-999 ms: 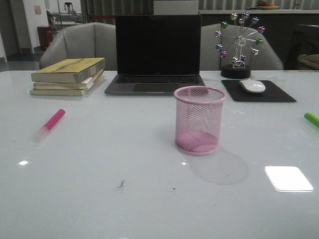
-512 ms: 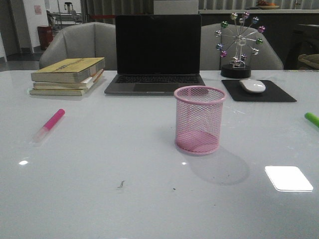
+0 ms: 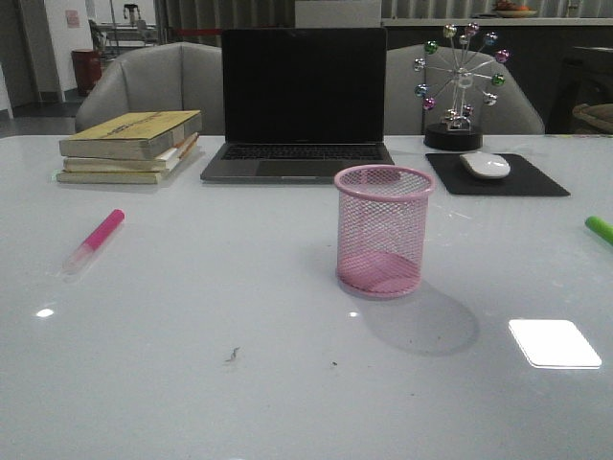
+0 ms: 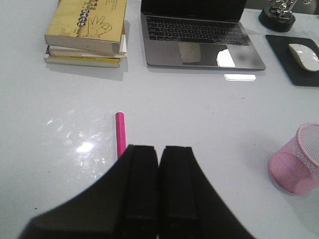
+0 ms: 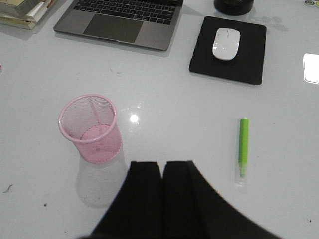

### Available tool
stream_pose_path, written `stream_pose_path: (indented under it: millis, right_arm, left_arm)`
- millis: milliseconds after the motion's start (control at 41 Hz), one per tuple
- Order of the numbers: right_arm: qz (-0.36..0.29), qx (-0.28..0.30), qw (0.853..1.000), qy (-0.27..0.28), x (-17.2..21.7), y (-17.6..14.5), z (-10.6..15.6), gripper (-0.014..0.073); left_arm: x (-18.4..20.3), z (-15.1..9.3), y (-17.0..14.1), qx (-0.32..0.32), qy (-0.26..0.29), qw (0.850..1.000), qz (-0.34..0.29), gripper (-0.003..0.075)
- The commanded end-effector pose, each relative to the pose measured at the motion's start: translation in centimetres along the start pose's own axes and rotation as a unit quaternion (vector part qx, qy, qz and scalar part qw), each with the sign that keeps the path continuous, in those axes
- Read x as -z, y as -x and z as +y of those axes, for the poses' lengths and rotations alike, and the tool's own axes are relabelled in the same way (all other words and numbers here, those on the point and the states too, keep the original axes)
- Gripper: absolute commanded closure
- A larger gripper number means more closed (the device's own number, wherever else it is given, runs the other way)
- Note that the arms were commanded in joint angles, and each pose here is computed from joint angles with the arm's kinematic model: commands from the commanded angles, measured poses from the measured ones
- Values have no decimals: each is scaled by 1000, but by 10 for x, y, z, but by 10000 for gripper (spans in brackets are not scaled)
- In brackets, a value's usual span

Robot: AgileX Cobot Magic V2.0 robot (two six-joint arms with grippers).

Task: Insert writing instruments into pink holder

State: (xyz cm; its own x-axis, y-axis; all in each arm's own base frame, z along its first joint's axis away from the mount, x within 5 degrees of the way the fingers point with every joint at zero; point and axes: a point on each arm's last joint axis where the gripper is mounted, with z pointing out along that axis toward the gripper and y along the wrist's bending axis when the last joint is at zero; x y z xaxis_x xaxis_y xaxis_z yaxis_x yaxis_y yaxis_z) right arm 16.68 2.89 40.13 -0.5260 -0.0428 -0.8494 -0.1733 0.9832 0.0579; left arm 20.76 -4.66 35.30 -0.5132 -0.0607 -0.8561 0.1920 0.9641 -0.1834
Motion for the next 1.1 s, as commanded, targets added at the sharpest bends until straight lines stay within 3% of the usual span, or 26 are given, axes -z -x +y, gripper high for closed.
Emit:
stream_pose_path:
  millis: [0,219,439,512,634,731,804,926,1072]
  right_arm:
    - [-45,2,999,-1,1,16,0,539]
    - [-14,22,999,-22,-12,14,-4,539]
    - [-22,25,999,-25,-12,15,-5,519]
    - [-19,25,999,-25,-12,15,-5,442]
    - [-19,24,999,-25,-12,15,-5,195]
    - [-20,27,999,-27,-12,15,-5,12]
    - [-21,37,998,-37,-12,15,-7,-33]
    - [-21,51,997,-50,-12,15,-9,-30]
    - [-17,30,998,-59,-12,15,-13,-30]
  left_arm:
    - [4,-4,20,7,-6,998,-66,629]
    - [4,-3,23,1,-1,996,-85,629]
    - [4,1,25,-53,24,994,-92,628]
    - [4,2,25,-64,28,993,-95,619]
    - [4,1,27,-64,28,992,-103,570]
    - [4,1,28,-64,28,992,-107,488]
    - [5,1,28,-64,28,992,-108,415]
    - [5,1,28,-64,28,992,-108,290]
    - [4,1,27,-58,25,993,-103,251]
